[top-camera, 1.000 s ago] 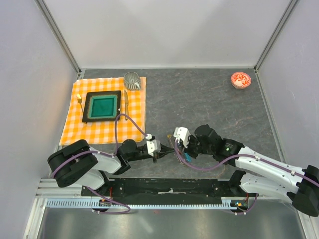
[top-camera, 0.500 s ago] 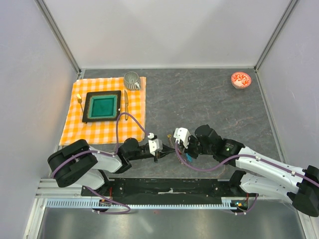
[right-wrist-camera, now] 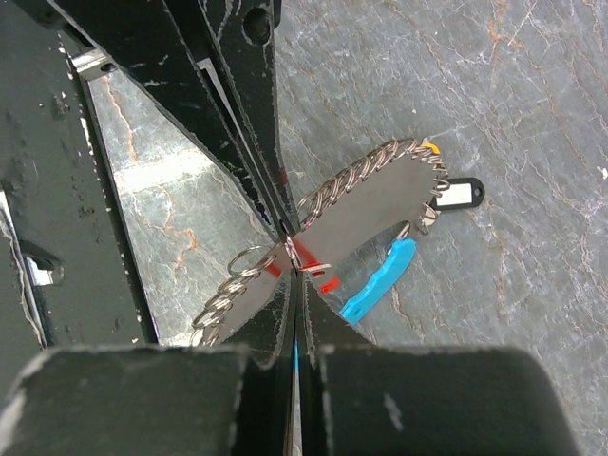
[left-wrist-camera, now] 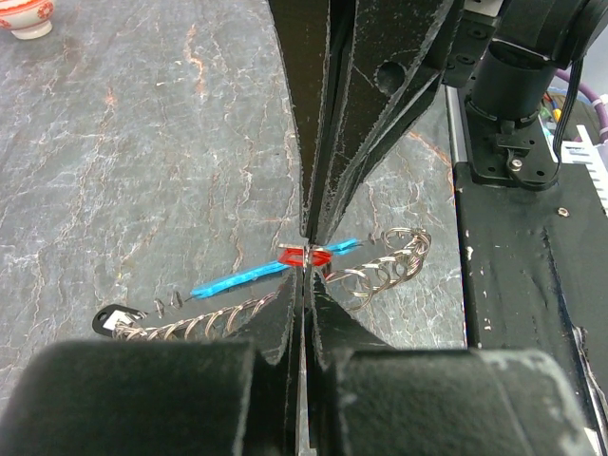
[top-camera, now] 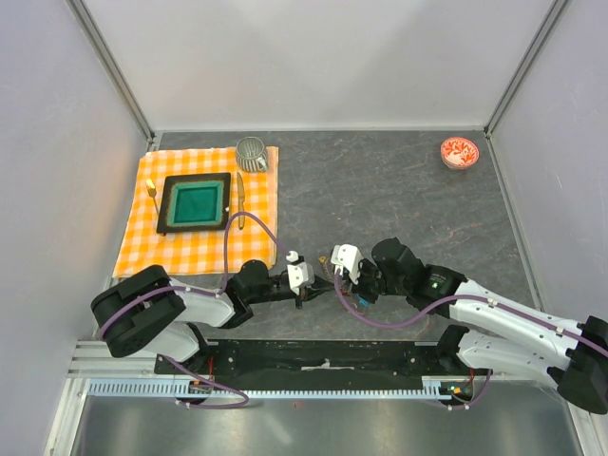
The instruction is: Put the keys on the keyring
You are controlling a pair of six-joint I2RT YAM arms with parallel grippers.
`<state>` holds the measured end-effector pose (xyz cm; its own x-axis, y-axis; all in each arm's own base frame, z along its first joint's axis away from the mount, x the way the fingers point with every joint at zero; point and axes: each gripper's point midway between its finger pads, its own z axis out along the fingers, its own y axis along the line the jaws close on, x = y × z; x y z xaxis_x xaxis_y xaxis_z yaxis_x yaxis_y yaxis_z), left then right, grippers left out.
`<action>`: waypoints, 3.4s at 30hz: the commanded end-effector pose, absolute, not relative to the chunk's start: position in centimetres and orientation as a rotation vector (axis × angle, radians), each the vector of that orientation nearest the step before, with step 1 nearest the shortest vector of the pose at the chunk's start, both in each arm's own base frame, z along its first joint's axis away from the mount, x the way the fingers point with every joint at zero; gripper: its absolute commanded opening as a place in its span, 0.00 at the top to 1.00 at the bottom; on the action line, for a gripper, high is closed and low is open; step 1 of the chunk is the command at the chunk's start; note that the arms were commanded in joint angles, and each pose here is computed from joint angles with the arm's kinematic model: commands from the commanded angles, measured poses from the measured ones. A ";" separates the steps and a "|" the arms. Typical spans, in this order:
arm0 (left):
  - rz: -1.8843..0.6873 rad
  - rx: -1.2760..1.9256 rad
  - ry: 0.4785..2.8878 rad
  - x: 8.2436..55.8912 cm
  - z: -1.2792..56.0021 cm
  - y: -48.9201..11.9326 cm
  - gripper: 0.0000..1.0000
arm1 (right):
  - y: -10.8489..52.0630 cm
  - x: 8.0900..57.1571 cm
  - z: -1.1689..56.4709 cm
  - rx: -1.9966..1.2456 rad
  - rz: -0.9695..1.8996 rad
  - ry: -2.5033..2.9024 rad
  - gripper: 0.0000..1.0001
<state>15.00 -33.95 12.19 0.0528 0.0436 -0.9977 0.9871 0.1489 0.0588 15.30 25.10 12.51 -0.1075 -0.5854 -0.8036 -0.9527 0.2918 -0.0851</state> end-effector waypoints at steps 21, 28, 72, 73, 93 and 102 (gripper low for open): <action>-0.989 1.044 1.212 16.3 14.2 -33.9 0.98 | 25.5 16.3 14.5 -1.335 0.585 1.754 0.77; -1.007 1.061 1.193 15.9 14.4 -34.0 0.98 | 25.3 16.6 14.9 -1.318 0.569 1.740 0.63; -1.045 1.200 1.085 13.8 14.6 -34.3 0.98 | 25.8 15.2 13.4 -1.461 0.622 1.725 0.77; -1.049 1.204 1.082 13.6 14.6 -34.3 0.98 | 25.8 15.2 13.6 -1.460 0.624 1.721 0.76; -1.045 1.210 1.101 13.8 14.4 -34.4 0.98 | 26.3 14.5 14.1 -1.480 0.676 1.677 0.97; -1.026 1.214 1.140 14.3 13.7 -34.4 0.98 | 26.0 14.7 14.8 -1.458 0.655 1.662 1.00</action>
<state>13.68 -33.84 11.85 0.0773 0.0490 -0.9958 0.9932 0.0833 0.0812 14.13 25.07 11.95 -0.0571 -0.6120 -0.7888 -0.9763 0.1996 -0.0841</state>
